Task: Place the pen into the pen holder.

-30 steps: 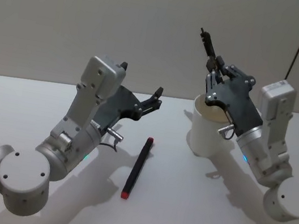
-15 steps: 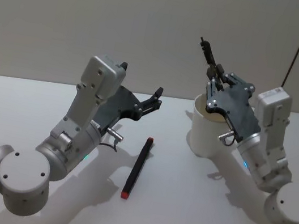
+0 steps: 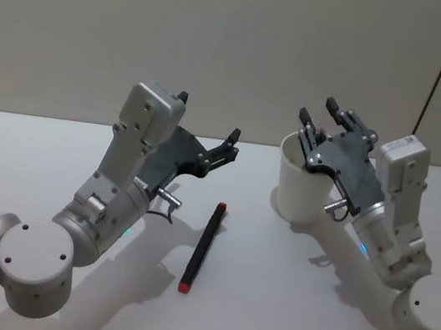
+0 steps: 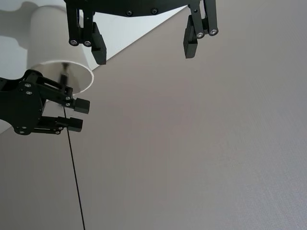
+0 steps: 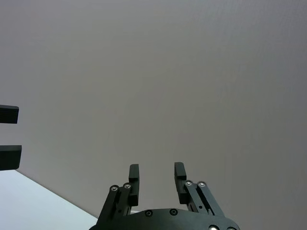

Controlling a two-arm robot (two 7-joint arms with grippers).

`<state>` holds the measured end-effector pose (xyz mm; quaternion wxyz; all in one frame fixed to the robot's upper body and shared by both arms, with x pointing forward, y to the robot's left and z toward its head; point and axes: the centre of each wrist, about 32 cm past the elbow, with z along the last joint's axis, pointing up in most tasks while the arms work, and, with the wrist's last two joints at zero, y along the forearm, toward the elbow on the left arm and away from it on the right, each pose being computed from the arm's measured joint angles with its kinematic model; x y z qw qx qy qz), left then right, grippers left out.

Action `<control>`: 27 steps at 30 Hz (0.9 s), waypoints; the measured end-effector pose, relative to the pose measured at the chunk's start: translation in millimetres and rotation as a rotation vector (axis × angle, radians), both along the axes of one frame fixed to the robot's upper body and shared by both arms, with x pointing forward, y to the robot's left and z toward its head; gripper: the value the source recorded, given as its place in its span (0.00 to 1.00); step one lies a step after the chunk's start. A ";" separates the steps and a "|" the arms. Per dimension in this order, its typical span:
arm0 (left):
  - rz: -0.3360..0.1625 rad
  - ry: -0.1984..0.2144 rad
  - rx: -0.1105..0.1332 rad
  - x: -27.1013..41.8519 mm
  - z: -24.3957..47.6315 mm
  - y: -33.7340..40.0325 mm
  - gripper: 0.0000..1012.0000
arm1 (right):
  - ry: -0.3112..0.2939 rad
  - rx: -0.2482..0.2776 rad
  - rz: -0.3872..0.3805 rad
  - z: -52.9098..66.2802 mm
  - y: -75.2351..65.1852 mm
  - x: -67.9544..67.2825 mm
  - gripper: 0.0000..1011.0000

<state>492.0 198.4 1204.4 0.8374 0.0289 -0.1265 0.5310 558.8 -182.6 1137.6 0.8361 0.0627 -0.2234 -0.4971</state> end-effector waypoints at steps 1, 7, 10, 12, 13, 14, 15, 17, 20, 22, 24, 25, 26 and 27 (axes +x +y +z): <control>0.000 0.000 0.000 0.0 0.0 0.0 0.99 | 0.001 -0.001 -0.001 -0.3 -0.2 -0.1 0.43; 0.000 0.000 0.000 0.0 0.0 0.0 0.99 | 0.003 -0.002 -0.002 -1.2 -0.7 -0.6 0.57; 0.000 0.000 0.000 0.0 0.0 0.0 0.99 | 0.004 -0.003 -0.003 -1.4 -0.8 -0.6 0.68; 0.000 0.000 0.000 0.0 0.0 0.0 0.99 | 0.004 -0.003 -0.003 -1.5 -1.0 -0.7 0.77; 0.000 0.000 0.000 0.0 0.0 0.0 0.99 | 0.004 -0.003 -0.003 -1.6 -1.0 -0.7 0.79; 0.000 0.000 0.000 0.0 0.0 0.0 0.99 | 0.004 -0.003 -0.004 -1.6 -1.0 -0.7 0.82; 0.000 0.000 0.000 0.0 0.0 0.0 0.99 | 0.004 -0.003 -0.004 -1.7 -1.1 -0.8 0.84; 0.000 0.000 0.000 0.0 0.0 0.0 0.99 | 0.005 -0.004 -0.004 -1.8 -1.2 -0.8 0.91; 0.000 0.000 0.000 0.0 0.0 0.0 0.99 | 0.007 -0.003 -0.005 -2.1 -1.5 -1.2 0.95; 0.000 0.000 0.000 0.0 0.0 0.0 0.99 | 0.009 0.004 -0.006 -1.1 -1.9 -1.9 0.99; 0.000 0.000 0.000 0.0 0.0 0.0 0.99 | 0.012 0.016 -0.007 0.5 -2.6 -3.3 0.99; 0.000 0.000 0.000 0.0 0.0 0.0 0.99 | 0.015 0.020 -0.008 0.4 -3.0 -4.0 0.99; 0.000 0.000 0.000 0.0 0.0 0.0 0.99 | 0.016 0.027 -0.008 1.7 -3.2 -4.5 0.99; 0.000 0.000 0.000 0.0 0.0 0.0 0.99 | 0.018 0.038 -0.009 3.5 -4.1 -6.4 0.99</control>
